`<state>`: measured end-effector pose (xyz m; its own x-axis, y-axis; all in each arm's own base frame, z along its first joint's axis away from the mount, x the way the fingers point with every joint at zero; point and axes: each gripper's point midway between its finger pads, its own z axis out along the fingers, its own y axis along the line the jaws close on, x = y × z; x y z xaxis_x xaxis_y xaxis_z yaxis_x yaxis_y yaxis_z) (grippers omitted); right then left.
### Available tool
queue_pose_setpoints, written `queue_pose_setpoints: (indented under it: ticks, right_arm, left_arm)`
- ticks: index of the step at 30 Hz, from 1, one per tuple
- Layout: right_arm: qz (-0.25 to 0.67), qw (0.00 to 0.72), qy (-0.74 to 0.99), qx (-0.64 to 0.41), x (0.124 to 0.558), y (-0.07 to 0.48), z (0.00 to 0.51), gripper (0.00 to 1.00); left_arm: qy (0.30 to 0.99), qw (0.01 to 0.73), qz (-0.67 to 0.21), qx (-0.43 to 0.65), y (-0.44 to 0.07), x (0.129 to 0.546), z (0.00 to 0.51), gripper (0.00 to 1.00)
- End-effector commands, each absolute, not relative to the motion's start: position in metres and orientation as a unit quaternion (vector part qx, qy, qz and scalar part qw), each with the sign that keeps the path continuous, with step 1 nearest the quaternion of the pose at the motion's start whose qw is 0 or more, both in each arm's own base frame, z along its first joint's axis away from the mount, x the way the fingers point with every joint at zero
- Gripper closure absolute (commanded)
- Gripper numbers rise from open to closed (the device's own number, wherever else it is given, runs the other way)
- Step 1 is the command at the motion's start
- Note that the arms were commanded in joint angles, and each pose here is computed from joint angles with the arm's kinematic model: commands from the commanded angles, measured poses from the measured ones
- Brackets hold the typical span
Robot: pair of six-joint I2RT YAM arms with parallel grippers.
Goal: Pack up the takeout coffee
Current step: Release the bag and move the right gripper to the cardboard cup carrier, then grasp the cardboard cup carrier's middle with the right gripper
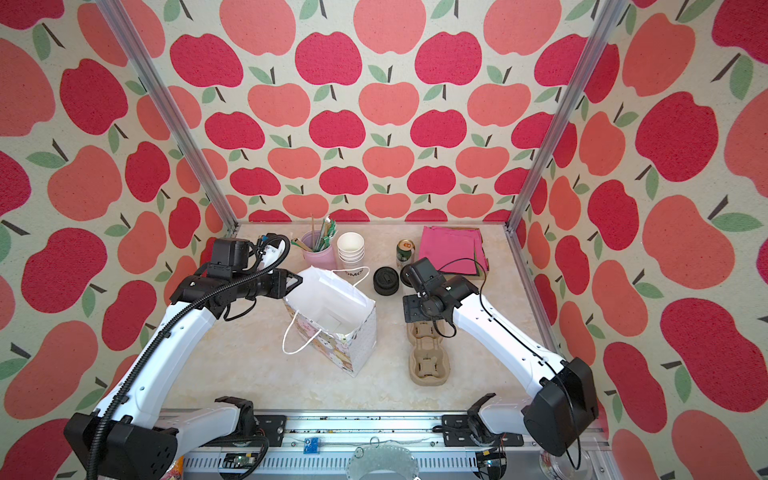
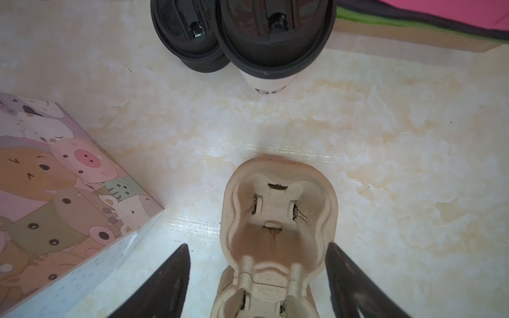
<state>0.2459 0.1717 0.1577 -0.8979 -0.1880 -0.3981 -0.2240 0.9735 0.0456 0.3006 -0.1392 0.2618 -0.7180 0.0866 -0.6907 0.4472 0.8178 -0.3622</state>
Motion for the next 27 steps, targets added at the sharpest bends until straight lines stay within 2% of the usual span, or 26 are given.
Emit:
queue_pose_setpoints:
  ticks: [1,12,27]
  right_arm:
    - [0.037,0.148,0.985,-0.078,0.226,0.162,0.138,0.24]
    - [0.042,0.100,0.993,-0.047,0.198,0.151,0.115,0.25]
    - [0.035,0.068,0.997,-0.014,0.193,0.151,0.101,0.44]
  left_arm:
    - [0.881,0.357,-0.271,0.149,-0.144,0.307,0.267,0.83]
    - [0.875,0.361,-0.286,0.151,-0.149,0.308,0.268,0.98]
    - [0.876,0.358,-0.289,0.147,-0.149,0.309,0.264,1.00]
